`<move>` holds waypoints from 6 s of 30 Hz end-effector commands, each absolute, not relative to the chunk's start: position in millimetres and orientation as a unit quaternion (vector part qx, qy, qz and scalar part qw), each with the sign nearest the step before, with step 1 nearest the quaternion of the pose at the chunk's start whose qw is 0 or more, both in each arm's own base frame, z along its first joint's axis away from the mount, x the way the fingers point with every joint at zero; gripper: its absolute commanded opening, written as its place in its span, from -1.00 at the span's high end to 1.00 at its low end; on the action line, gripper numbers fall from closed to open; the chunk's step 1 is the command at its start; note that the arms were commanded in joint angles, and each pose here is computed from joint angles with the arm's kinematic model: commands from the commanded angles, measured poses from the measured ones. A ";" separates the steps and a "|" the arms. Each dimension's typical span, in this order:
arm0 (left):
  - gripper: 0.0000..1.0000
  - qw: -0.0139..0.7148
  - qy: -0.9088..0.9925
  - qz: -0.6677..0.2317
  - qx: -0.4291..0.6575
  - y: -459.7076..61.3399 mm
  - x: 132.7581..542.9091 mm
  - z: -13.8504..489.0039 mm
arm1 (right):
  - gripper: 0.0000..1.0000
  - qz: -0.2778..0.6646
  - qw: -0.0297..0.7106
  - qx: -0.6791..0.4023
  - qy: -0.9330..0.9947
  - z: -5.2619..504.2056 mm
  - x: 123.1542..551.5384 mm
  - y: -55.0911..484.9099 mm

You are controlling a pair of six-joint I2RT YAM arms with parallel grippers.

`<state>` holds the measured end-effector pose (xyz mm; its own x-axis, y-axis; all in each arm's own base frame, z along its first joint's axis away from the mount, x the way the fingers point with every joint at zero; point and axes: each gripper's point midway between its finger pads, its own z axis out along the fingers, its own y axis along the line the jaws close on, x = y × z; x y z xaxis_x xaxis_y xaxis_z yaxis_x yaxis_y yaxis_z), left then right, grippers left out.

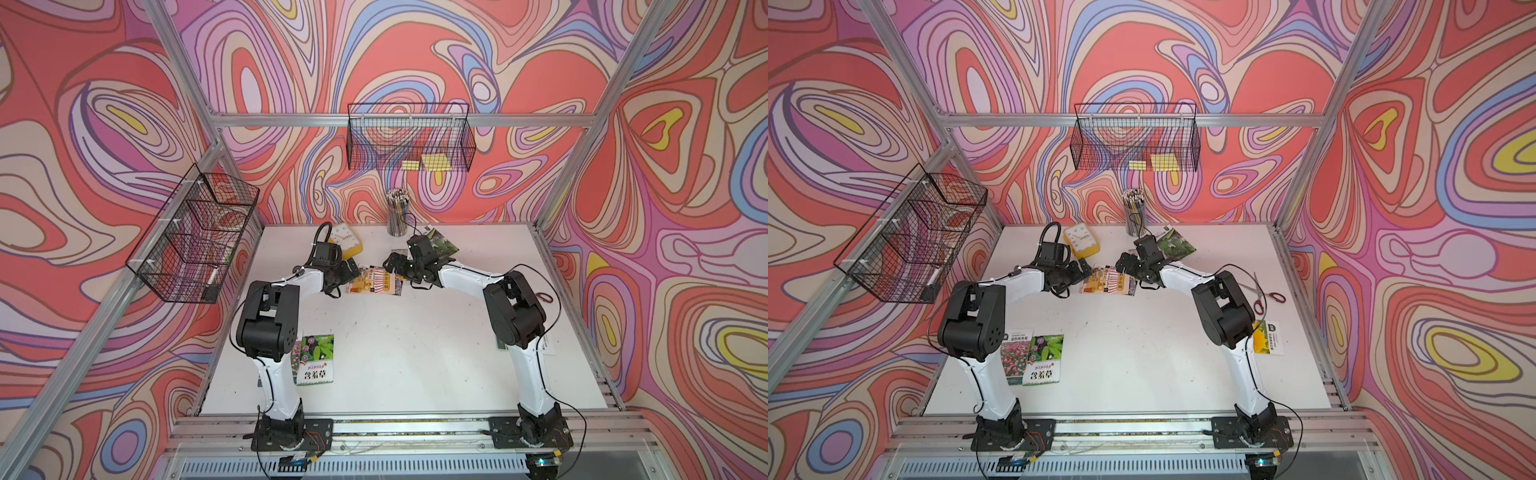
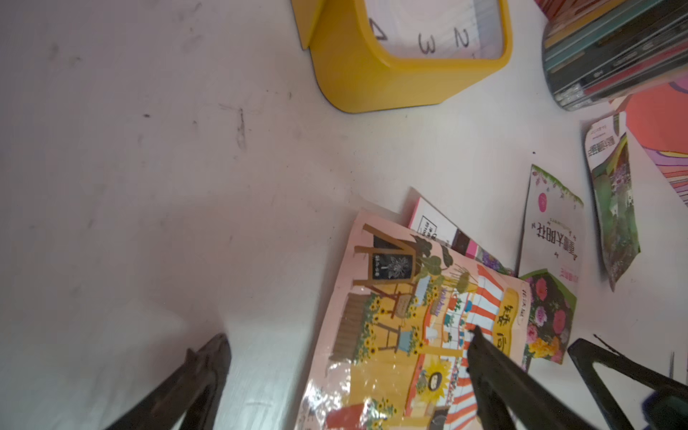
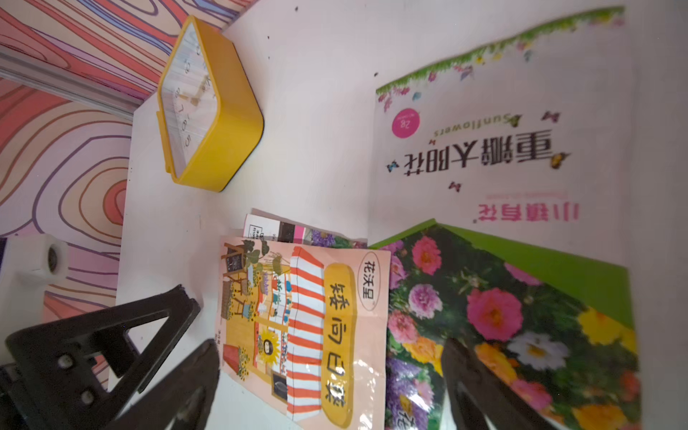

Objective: Arrange the seed packets in a row
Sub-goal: Pick up the seed packet from the center of the board, then place the seed packet at the center of the board.

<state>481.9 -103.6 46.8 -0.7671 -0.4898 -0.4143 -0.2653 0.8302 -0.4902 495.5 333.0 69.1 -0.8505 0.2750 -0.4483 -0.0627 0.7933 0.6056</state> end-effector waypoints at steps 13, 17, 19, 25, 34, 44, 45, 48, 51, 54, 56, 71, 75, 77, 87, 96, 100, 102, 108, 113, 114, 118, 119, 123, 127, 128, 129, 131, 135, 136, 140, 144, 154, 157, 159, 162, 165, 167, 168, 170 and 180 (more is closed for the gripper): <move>-0.69 0.201 0.906 -0.326 -0.177 -157.8 453.6 32.4 | -0.54 0.402 0.194 0.090 0.890 31.2 481.5 348.4; -0.38 0.202 0.903 -0.339 -0.172 -163.4 446.9 42.1 | -0.29 0.406 0.208 0.103 0.884 37.4 485.3 336.1; -0.31 0.203 0.902 -0.341 -0.171 -163.4 445.4 46.6 | 0.09 0.414 0.216 0.113 0.877 42.8 488.1 327.3; 0.34 0.196 0.890 -0.374 -0.170 -172.8 443.9 57.9 | 0.44 0.462 0.211 0.125 0.852 48.4 490.6 310.3; 1.00 0.199 0.875 -0.407 -0.169 -187.3 436.3 69.2 | 0.10 0.472 0.219 0.136 0.843 55.8 487.7 284.6; 1.00 0.342 0.835 -0.388 -0.189 -191.5 430.2 132.3 | -0.42 0.497 0.255 0.139 0.818 99.0 450.7 259.7; 1.00 0.358 0.826 -0.391 -0.190 -193.3 429.7 140.9 | -0.43 0.511 0.258 0.142 0.807 105.1 446.5 259.4; 1.00 0.410 0.796 -0.398 -0.201 -197.5 423.7 160.5 | -0.44 0.558 0.250 0.175 0.771 116.6 428.2 259.3; 1.00 0.451 0.772 -0.397 -0.206 -202.7 417.0 174.6 | -0.45 0.595 0.244 0.186 0.743 127.6 412.6 267.4; 1.00 0.465 0.759 -0.399 -0.220 -208.1 410.3 181.0 | -0.45 0.608 0.244 0.184 0.733 136.1 402.9 276.4; 1.00 0.471 0.750 -0.403 -0.230 -213.1 405.6 183.0 | -0.44 0.613 0.247 0.183 0.728 141.8 399.7 282.1; 1.00 0.475 0.748 -0.403 -0.228 -236.6 395.7 179.8 | -0.11 0.640 0.264 0.202 0.693 148.8 398.0 300.6; 1.00 0.479 0.746 -0.397 -0.236 -233.7 395.0 176.9 | -0.08 0.646 0.243 0.204 0.695 143.1 397.1 308.4; 1.00 0.482 0.747 -0.394 -0.235 -232.8 395.5 177.9 | -0.09 0.646 0.238 0.209 0.695 138.9 395.5 310.6; 1.00 0.484 0.747 -0.391 -0.233 -234.1 396.5 177.7 | -0.18 0.632 0.235 0.228 0.703 128.5 395.1 308.9; 1.00 0.471 0.758 -0.392 -0.225 -242.7 391.6 166.8 | 0.15 0.641 0.255 0.222 0.689 139.7 411.6 315.5; 1.00 0.465 0.764 -0.386 -0.225 -241.7 390.0 160.3 | 0.55 0.640 0.259 0.219 0.690 142.2 413.6 316.4; 1.00 0.464 0.766 -0.383 -0.225 -241.2 389.6 159.3 | 0.91 0.634 0.258 0.217 0.696 140.4 412.6 316.4; 0.44 0.449 0.788 -0.360 -0.219 -238.4 384.5 149.8 | 1.00 0.603 0.247 0.201 0.731 126.9 406.8 314.2; -0.51 0.426 0.845 -0.267 -0.179 -217.0 368.4 154.0 | 1.00 0.547 0.235 0.124 0.794 109.3 399.5 299.8; -0.62 0.422 0.856 -0.245 -0.170 -209.8 364.8 156.6 | 1.00 0.535 0.234 0.101 0.805 107.1 396.5 294.7; -0.82 0.393 0.886 -0.189 -0.154 -178.9 355.3 162.8 | 1.00 0.502 0.213 0.005 0.838 107.6 372.9 289.6; -0.83 0.385 0.891 -0.184 -0.155 -171.7 353.8 164.9 | 1.00 0.503 0.200 -0.018 0.841 110.2 362.9 293.2; -0.83 0.385 0.890 -0.175 -0.169 -143.5 349.7 175.7 | 1.00 0.511 0.167 -0.080 0.839 121.7 319.9 309.3; -0.83 0.397 0.883 -0.167 -0.185 -122.4 343.9 186.2 | 1.00 0.510 0.140 -0.103 0.842 118.4 281.8 332.5; -0.84 0.400 0.881 -0.169 -0.187 -120.2 343.4 189.5 | 1.00 0.512 0.130 -0.099 0.843 115.0 272.8 339.3; -0.84 0.402 0.880 -0.171 -0.188 -119.2 342.7 193.1 | 1.00 0.517 0.123 -0.099 0.841 113.2 263.9 347.7; -0.84 0.402 0.879 -0.172 -0.189 -118.0 341.1 195.4 | 1.00 0.523 0.113 -0.092 0.840 107.7 250.3 362.0; -0.84 0.404 0.877 -0.174 -0.192 -116.0 337.7 199.3 | 1.00 0.532 0.095 -0.087 0.837 92.6 228.2 391.4; -0.84 0.405 0.876 -0.176 -0.194 -115.3 337.0 200.5 | 1.00 0.534 0.086 -0.084 0.837 85.1 224.6 396.6; -0.83 0.410 0.873 -0.180 -0.195 -113.4 332.7 203.4 | 1.00 0.542 0.063 -0.082 0.834 71.4 210.8 415.0; -0.83 0.413 0.871 -0.179 -0.197 -110.8 329.1 203.2 | 1.00 0.535 0.053 -0.075 0.840 59.6 207.9 422.0; -0.83 0.411 0.872 -0.182 -0.197 -112.4 330.1 198.6 | 1.00 0.526 0.028 -0.060 0.848 41.5 207.4 432.9; -0.83 0.409 0.872 -0.184 -0.196 -113.6 330.7 197.3 | 1.00 0.525 0.022 -0.058 0.849 38.3 207.3 435.2; -0.84 0.409 0.872 -0.183 -0.197 -113.2 330.6 196.8 | 1.00 0.524 0.021 -0.058 0.850 37.6 207.1 435.6; -0.83 0.408 0.873 -0.181 -0.197 -112.5 330.0 195.0 | 1.00 0.519 0.020 -0.054 0.853 34.0 206.8 434.7; -0.83 0.408 0.872 -0.182 -0.198 -112.8 330.7 194.9 | 1.00 0.519 0.016 -0.057 0.853 33.5 205.0 437.2; -0.83 0.408 0.873 -0.182 -0.198 -113.2 331.1 194.5 | 1.00 0.517 0.013 -0.058 0.854 31.8 203.7 439.4; -0.83 0.408 0.873 -0.182 -0.197 -113.7 331.2 194.1 | 1.00 0.518 0.012 -0.060 0.853 32.0 202.9 441.0; -0.83 0.407 0.873 -0.183 -0.198 -113.6 331.4 194.3 | 1.00 0.516 0.010 -0.060 0.854 30.0 201.5 442.9; -0.83 0.408 0.873 -0.180 -0.197 -112.4 330.4 194.9 | 0.19 0.493 0.026 -0.050 0.868 28.1 203.5 434.8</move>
<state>331.0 -115.7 199.6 -0.5893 -0.4890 -0.6432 -0.1833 0.8562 -0.4830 202.7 438.6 31.6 -0.9931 -0.0816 -0.0837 -0.1123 0.4663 0.8775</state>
